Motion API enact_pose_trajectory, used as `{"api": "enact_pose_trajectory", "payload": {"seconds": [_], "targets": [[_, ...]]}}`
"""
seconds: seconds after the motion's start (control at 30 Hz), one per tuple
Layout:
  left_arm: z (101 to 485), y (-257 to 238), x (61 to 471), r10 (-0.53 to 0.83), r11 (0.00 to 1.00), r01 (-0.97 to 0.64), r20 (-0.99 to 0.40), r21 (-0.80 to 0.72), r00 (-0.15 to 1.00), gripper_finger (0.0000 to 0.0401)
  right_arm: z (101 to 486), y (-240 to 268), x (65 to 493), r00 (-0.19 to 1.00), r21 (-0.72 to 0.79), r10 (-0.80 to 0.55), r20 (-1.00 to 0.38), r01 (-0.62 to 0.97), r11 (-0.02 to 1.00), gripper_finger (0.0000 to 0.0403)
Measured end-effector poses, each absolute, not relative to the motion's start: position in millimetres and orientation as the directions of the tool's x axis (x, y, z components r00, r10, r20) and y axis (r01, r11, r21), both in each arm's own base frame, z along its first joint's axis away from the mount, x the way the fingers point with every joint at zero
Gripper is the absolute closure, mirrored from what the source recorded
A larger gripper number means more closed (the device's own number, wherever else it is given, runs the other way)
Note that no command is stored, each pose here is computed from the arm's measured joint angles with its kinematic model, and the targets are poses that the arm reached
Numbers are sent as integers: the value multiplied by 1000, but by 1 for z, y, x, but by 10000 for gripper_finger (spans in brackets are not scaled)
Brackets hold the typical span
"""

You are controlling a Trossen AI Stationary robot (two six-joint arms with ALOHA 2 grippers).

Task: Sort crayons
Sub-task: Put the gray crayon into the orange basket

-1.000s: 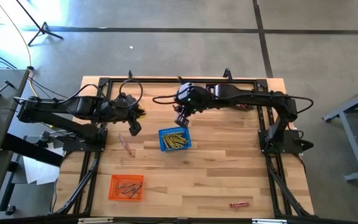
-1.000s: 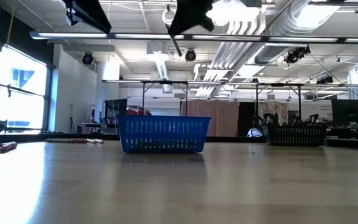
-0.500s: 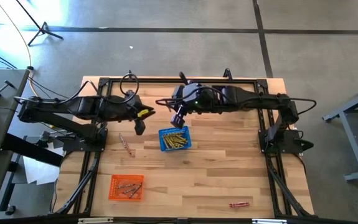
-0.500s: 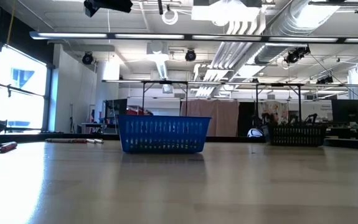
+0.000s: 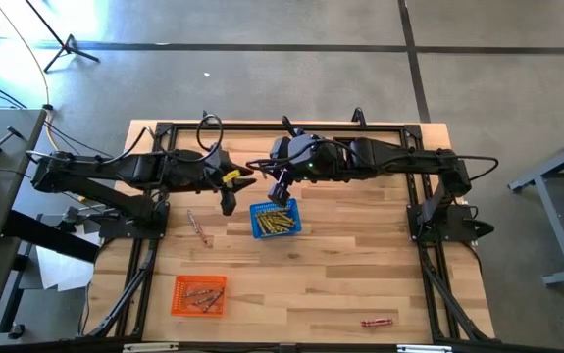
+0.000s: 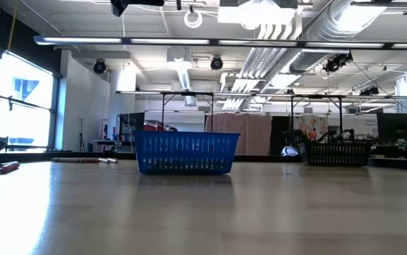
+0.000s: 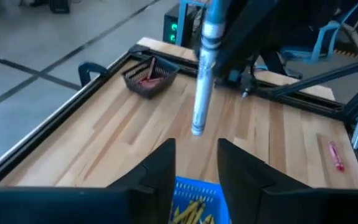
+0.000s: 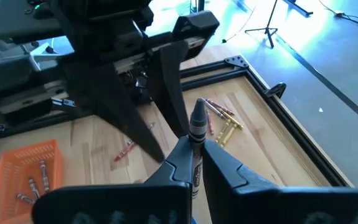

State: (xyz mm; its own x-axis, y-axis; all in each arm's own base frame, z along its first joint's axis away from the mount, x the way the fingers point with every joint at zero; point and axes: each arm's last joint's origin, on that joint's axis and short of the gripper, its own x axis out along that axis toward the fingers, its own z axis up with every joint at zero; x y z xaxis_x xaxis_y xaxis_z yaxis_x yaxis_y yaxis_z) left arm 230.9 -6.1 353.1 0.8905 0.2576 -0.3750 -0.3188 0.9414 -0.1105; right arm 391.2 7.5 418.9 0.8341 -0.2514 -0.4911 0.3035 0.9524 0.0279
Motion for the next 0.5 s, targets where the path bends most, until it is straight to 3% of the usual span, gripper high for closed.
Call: {"api": "enact_pose_trajectory", "payload": {"seconds": [0.17,0.5], "targets": [[350,-6,235,259,947,-311,-383,-79,887,273,418,7,391,829,21,-252,-499,302,953,398],[354,-6,244,275,941,-322,-313,-108,909,271,419,7,391,835,28,-252,-489,304,952,398]]}}
